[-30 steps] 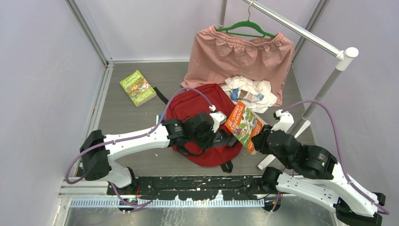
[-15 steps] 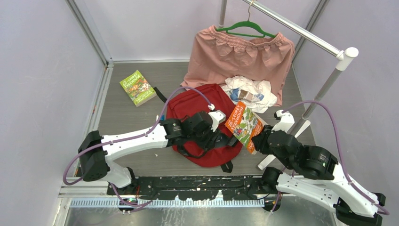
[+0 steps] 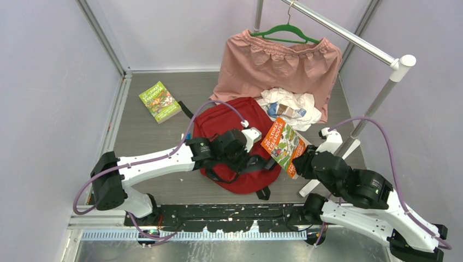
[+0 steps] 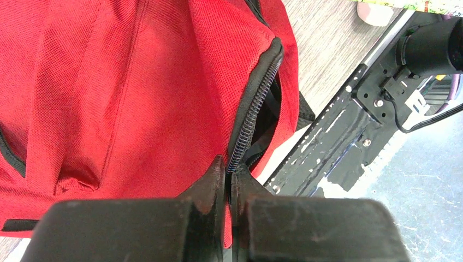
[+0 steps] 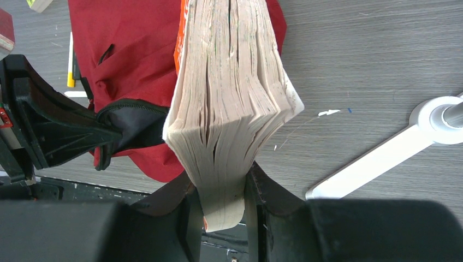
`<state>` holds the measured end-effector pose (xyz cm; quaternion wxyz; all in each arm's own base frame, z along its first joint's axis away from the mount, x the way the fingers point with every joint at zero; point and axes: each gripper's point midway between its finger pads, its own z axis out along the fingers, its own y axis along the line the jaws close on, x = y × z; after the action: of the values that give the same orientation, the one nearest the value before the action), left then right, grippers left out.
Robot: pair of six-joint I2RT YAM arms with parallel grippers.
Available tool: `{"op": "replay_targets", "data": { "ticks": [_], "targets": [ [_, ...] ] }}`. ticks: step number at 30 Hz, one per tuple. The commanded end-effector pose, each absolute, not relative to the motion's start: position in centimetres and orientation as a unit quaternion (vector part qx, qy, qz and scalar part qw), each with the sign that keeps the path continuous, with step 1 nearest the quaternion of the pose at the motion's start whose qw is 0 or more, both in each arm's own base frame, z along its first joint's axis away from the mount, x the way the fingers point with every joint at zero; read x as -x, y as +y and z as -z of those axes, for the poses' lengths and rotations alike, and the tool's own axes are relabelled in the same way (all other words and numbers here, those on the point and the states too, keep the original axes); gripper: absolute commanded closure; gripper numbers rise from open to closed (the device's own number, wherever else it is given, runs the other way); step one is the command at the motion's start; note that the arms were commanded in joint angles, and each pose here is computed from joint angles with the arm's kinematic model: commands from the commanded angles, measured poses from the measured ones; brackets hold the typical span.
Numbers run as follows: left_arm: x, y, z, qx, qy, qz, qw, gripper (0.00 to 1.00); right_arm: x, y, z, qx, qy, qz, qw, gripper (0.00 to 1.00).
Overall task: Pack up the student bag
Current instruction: Place the book in the student bag.
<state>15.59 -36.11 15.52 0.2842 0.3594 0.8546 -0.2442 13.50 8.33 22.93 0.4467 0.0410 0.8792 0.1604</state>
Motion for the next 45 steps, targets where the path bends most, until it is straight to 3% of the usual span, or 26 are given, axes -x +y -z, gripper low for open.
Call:
{"op": "replay_targets", "data": {
  "ticks": [1, 7, 15, 25, 31, 40, 45],
  "targets": [
    [-15.8, -37.1, -18.1, -0.353, 0.838, 0.278, 0.310, 1.00, -14.7, 9.4, -25.6, -0.070, 0.848, -0.204, 0.484, 0.99],
    [-14.9, -37.7, -16.6, -0.353, 0.847, 0.287, 0.275, 0.72, -14.7, 9.8, -24.9, -0.068, 0.852, -0.207, 0.477, 0.99],
    [-15.4, -38.0, -17.4, -0.344, 0.847, 0.284, 0.290, 0.60, -14.2, 9.6, -24.4, -0.072, 0.853, -0.214, 0.471, 0.99],
    [-16.2, -36.5, -18.0, -0.342, 0.846, 0.258, 0.317, 0.52, -14.5, 10.0, -24.0, -0.071, 0.857, -0.208, 0.467, 0.99],
    [-16.0, -36.4, -19.1, -0.341, 0.835, 0.275, 0.332, 0.32, -14.7, 10.2, -24.2, -0.068, 0.857, -0.203, 0.469, 0.99],
    [-15.4, -36.9, -18.9, -0.347, 0.830, 0.294, 0.323, 0.31, -14.8, 10.2, -24.3, -0.070, 0.856, -0.204, 0.470, 0.99],
    [-12.3, -38.9, -19.0, -0.408, 0.799, 0.328, 0.295, 0.33, -14.7, 10.1, -24.4, -0.070, 0.856, -0.204, 0.470, 0.99]
  ]
}}
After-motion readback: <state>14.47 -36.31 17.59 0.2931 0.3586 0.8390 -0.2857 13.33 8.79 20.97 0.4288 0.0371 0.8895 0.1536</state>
